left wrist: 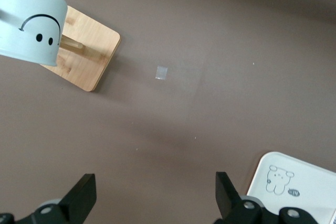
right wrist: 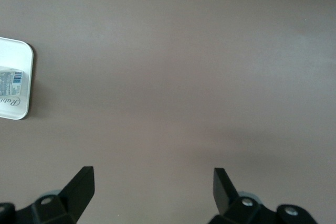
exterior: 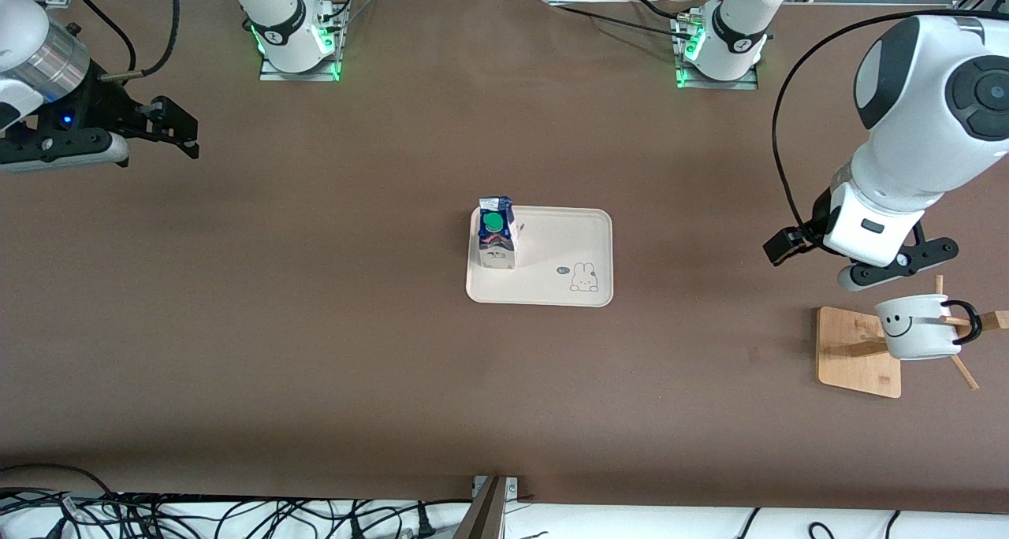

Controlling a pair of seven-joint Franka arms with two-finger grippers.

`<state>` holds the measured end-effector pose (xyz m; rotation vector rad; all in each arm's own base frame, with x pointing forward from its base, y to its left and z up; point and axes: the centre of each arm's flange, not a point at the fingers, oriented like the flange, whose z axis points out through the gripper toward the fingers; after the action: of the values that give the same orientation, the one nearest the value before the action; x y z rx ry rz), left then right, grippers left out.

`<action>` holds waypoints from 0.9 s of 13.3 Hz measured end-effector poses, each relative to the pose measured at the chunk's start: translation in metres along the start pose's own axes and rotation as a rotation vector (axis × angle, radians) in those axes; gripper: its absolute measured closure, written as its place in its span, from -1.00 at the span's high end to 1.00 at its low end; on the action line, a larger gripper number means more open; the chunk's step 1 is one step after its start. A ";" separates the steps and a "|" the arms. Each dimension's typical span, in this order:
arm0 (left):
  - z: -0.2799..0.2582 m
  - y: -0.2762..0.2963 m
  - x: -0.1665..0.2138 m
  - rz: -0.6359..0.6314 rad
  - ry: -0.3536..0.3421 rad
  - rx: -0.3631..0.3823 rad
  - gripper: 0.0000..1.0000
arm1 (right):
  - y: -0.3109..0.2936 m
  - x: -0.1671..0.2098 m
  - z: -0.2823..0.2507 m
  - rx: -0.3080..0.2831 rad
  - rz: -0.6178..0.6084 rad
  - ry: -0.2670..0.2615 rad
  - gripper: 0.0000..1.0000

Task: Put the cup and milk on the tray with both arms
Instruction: 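Retract the right gripper while the left gripper moves toward the mug, then lower the left gripper to the white mug on the stand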

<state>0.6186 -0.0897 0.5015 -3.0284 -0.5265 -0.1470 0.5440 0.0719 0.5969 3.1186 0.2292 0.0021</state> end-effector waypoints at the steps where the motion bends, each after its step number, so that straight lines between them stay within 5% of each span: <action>1: 0.006 -0.009 0.002 -0.016 0.027 -0.014 1.00 | 0.000 0.003 0.003 -0.001 0.000 -0.002 1.00; 6: 0.021 -0.068 0.020 -0.107 0.099 -0.040 1.00 | 0.002 0.008 0.002 -0.003 0.004 0.022 1.00; 12: 0.036 -0.113 0.032 -0.125 0.079 -0.058 1.00 | 0.001 0.009 0.001 -0.003 0.002 0.030 1.00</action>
<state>0.6131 0.0295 0.4743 -3.0298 -0.7169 -0.2928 0.5534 0.0722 0.5955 3.1175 0.2256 0.0491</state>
